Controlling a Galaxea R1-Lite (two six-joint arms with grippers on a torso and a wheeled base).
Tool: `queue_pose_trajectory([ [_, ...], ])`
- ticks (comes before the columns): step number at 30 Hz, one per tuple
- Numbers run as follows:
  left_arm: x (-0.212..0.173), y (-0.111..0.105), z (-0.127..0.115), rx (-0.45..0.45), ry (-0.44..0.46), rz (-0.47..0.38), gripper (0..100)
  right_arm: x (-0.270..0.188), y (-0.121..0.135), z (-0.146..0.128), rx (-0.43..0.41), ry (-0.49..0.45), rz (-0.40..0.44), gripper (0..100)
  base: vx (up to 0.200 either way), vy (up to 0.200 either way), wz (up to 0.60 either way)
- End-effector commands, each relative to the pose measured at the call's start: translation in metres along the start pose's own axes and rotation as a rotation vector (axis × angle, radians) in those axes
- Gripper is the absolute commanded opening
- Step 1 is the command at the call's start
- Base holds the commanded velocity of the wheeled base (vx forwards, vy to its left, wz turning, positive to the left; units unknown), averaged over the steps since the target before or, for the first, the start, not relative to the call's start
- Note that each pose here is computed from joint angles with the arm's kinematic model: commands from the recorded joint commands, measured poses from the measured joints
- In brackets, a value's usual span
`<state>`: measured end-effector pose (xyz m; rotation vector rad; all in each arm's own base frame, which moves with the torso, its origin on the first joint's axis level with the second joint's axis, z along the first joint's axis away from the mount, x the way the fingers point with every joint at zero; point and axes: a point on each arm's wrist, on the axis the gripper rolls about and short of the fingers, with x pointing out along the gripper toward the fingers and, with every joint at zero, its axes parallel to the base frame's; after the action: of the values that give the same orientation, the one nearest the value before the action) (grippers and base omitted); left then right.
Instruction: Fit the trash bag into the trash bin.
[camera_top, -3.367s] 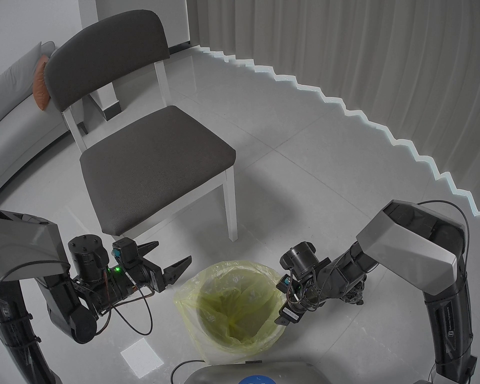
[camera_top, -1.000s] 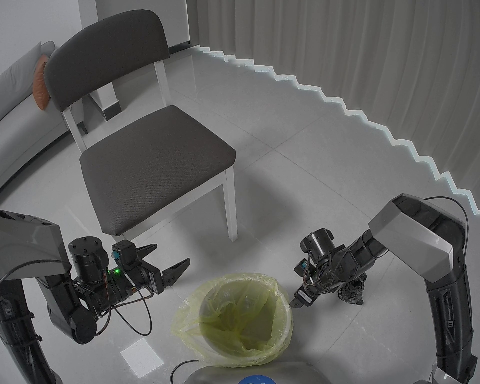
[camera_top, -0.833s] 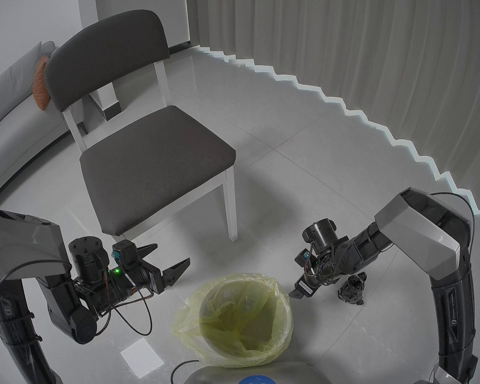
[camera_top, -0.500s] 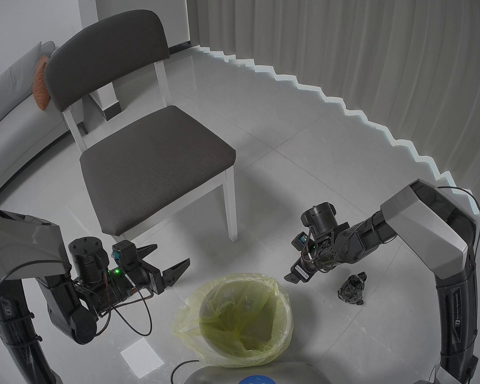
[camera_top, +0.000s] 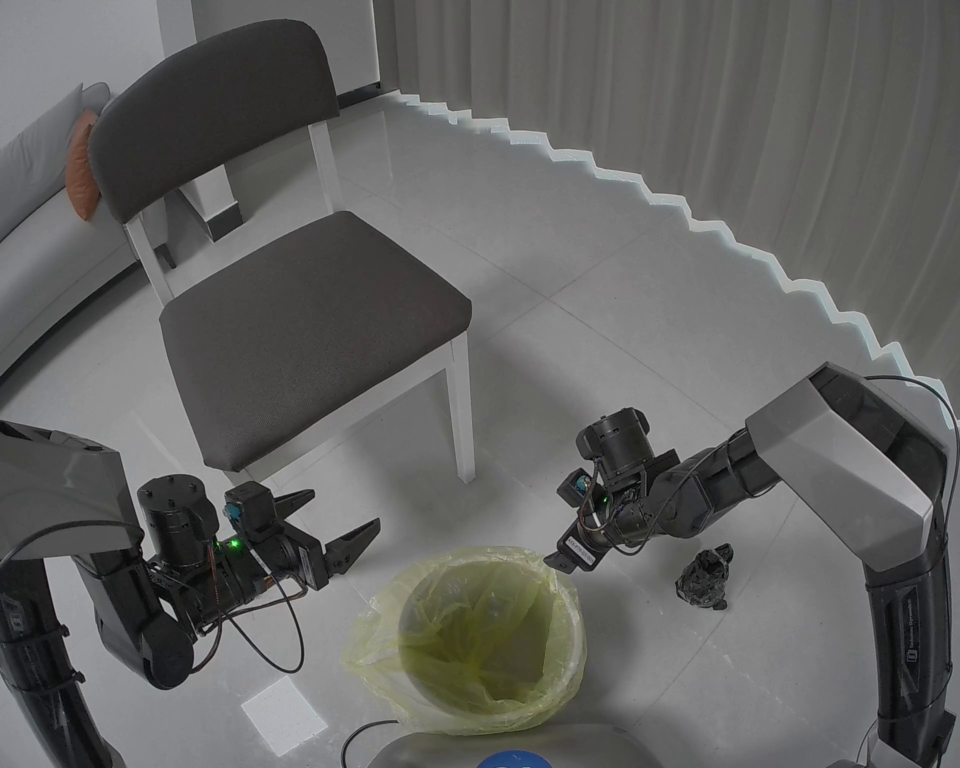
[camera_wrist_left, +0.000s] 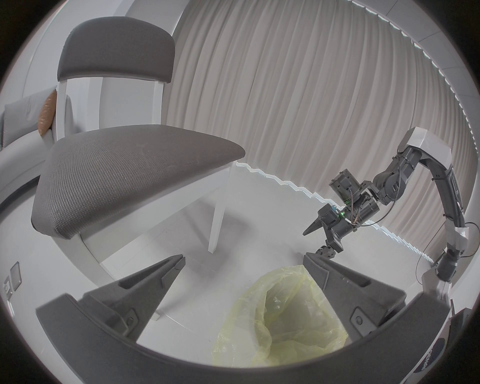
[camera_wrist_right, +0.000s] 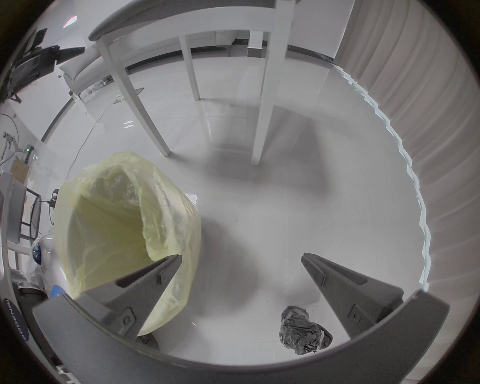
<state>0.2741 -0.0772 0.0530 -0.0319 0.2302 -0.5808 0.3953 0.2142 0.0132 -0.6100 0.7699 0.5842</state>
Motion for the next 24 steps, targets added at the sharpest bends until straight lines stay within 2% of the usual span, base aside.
queue_pose_trajectory([
  [1,0.0,0.0,0.001,0.003,-0.01,0.0,100,0.003,0.004,-0.001,-0.006,0.006,0.007,100,0.0,0.0,0.0],
  [8,0.0,0.0,0.0,0.002,-0.007,0.0,100,0.022,0.005,-0.015,-0.001,0.056,0.011,100,0.0,0.0,0.0],
  [24,0.001,0.002,-0.003,-0.004,0.005,0.004,100,0.041,0.001,-0.025,0.017,0.088,-0.001,100,0.0,0.0,0.0],
])
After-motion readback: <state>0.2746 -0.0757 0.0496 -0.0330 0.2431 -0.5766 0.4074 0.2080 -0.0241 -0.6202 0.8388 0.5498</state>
